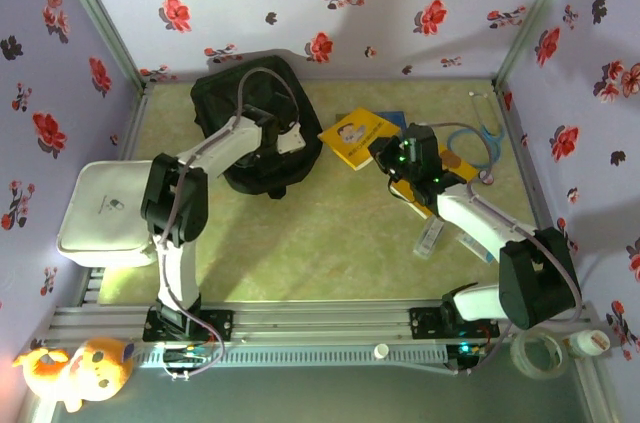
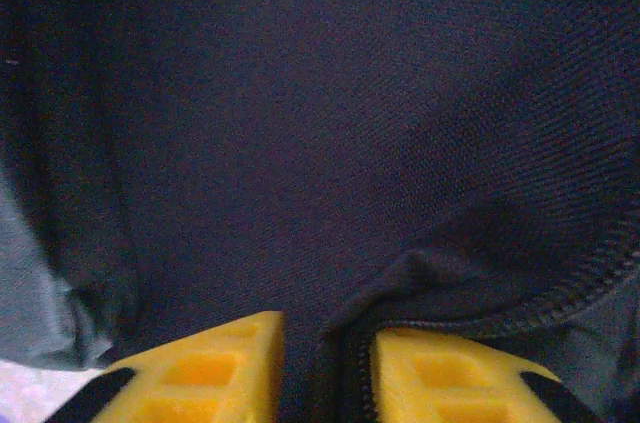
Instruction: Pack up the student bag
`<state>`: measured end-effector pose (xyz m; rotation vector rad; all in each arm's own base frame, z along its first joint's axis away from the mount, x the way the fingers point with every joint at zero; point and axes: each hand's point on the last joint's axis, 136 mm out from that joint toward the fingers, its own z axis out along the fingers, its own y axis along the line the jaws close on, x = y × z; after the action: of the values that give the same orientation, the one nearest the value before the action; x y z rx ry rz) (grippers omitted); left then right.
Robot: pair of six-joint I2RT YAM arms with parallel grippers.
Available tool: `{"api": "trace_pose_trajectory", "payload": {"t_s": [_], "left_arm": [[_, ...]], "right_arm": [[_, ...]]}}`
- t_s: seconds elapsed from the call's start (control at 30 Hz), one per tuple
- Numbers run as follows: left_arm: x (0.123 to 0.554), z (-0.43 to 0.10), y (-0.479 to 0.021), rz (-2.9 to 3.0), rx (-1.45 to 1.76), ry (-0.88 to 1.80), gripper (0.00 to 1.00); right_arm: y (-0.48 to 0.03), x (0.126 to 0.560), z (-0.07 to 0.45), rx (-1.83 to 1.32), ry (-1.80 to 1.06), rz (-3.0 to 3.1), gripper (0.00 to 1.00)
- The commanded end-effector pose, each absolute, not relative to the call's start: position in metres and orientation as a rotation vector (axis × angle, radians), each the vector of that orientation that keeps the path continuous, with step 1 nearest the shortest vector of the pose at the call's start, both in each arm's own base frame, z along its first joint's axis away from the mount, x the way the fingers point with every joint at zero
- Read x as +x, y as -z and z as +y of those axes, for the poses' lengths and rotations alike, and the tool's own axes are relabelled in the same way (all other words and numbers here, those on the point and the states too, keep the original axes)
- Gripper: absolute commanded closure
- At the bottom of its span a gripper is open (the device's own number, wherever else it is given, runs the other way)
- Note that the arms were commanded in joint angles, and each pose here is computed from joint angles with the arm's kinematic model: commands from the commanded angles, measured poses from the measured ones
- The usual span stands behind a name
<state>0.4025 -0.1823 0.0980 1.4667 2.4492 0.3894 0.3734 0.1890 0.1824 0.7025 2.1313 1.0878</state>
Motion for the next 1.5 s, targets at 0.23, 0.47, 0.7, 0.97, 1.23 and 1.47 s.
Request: {"api": "trace_pose_trajectory", "payload": {"t_s": [0.23,0.47,0.7,0.97,1.23,1.47], "left_arm": [[0.414,-0.184,-0.154,2.350,1.258,-0.383,0.91],[0.427,-0.186,-0.208,2.250,0.979,-0.362,0.96],[0.435,-0.186,-0.270,2.079,0.674,-0.382,1.00],[0.429,-0.205,-0.303,1.914,0.627,-0.295,1.00],[0.414,-0.221,-0.295,1.877,0.683,-0.229,1.00],[0.402,-0.234,-0.297,1.837,0.718,-0.169,1.00]], "right_arm": [[-0.233,0.375,0.174,0.661,-1.115,1.938,0.89],[-0.247,0.364,0.187,0.557,-1.202,1.939,0.90],[-0.255,0.348,0.179,0.535,-1.183,1.927,0.89],[-0.251,0.351,0.213,0.520,-1.285,1.985,0.90],[-0.227,0.374,0.268,0.578,-1.387,2.119,0.89],[-0.226,0.400,0.316,0.555,-1.531,2.126,0.89]]}}
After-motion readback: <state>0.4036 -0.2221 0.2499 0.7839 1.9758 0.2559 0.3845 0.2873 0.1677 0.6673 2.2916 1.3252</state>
